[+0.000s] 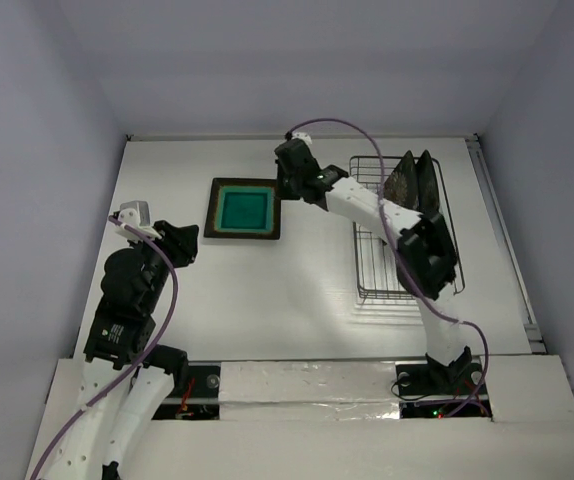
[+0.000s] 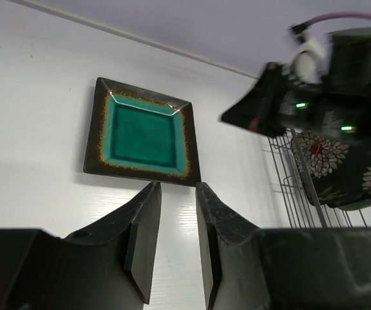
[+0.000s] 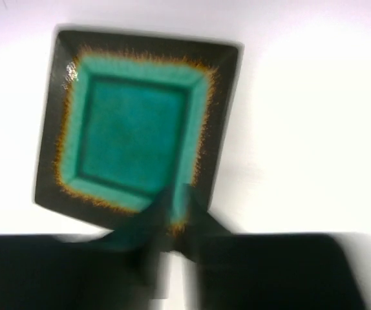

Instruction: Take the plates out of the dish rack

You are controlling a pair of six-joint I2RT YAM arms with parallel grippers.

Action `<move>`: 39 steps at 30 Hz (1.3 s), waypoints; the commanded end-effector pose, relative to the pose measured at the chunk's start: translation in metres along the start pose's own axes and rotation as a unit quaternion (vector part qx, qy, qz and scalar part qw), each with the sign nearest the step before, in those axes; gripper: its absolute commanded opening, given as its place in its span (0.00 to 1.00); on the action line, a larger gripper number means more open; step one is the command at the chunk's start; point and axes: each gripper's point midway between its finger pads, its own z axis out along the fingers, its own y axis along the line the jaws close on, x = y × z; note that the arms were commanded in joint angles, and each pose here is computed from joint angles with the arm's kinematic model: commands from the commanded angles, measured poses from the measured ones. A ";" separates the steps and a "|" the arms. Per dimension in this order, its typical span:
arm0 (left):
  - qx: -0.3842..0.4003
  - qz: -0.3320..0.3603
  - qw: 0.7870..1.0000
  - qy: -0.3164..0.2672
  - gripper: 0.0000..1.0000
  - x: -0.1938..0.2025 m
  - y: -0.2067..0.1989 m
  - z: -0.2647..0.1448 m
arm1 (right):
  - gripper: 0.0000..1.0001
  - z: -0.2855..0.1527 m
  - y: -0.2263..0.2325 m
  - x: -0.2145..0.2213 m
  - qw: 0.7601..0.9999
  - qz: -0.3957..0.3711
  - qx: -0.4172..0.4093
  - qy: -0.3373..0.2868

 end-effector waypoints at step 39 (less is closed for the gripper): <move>0.008 0.003 1.000 -0.013 0.29 -0.007 -0.004 0.000 | 0.37 -0.171 -0.292 -0.068 0.954 -0.053 0.297 0.010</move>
